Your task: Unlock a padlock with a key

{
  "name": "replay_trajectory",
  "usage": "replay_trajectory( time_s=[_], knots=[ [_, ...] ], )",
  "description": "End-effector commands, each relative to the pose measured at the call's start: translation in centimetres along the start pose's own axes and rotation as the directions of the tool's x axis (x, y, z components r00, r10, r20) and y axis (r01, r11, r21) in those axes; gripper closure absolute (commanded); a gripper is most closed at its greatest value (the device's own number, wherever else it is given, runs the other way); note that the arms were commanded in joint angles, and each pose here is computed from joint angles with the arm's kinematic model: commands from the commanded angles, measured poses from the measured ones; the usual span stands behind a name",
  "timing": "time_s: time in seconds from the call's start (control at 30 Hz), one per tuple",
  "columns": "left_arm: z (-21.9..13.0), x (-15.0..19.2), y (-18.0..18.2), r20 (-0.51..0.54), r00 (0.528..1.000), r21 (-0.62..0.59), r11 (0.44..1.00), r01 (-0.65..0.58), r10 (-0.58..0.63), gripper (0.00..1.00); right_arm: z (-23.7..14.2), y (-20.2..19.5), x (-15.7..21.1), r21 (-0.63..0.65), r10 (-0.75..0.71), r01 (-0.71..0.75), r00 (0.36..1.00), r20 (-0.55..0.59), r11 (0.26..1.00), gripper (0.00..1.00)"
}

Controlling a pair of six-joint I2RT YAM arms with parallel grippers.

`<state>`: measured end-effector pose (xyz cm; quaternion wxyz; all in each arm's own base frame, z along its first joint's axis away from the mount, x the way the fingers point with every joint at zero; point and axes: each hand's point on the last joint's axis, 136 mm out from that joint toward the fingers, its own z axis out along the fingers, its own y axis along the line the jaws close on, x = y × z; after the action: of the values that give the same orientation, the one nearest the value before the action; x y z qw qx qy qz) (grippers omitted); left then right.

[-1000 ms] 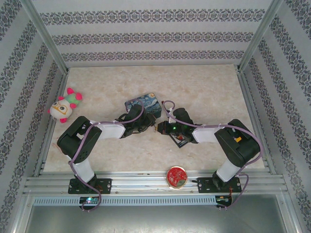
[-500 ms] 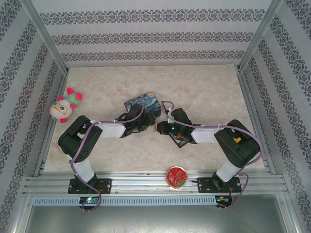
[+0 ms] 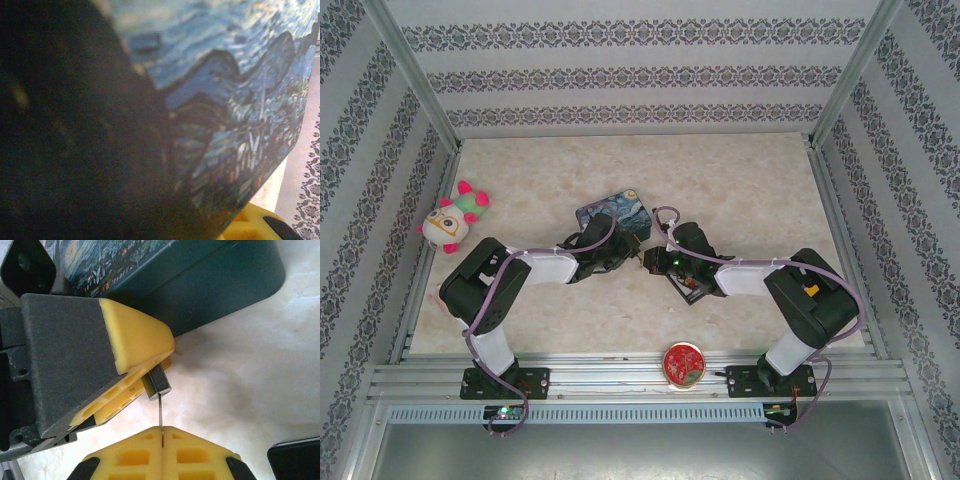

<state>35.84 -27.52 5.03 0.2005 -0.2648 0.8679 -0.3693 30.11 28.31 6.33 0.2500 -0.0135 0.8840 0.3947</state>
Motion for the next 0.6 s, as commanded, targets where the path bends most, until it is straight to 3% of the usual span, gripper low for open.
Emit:
replay_trajectory(
  time_s=[0.0,0.27,0.57],
  knots=[
    [0.6,1.6,-0.1,-0.083,0.996,0.008,0.999,0.040,-0.040,0.96,0.5,2.7,-2.8,-0.067,-0.037,0.044,0.994,0.105,0.997,1.00],
    [0.8,1.8,-0.4,-0.090,0.995,0.014,0.999,0.045,-0.044,0.96,1.1,3.2,-2.1,-0.093,-0.026,0.036,0.994,0.107,0.995,1.00],
    [0.4,2.0,0.2,-0.086,0.995,0.002,0.999,0.046,-0.046,0.96,-0.5,2.0,-3.7,-0.039,-0.028,0.035,0.983,0.184,0.999,1.00]
  ],
)
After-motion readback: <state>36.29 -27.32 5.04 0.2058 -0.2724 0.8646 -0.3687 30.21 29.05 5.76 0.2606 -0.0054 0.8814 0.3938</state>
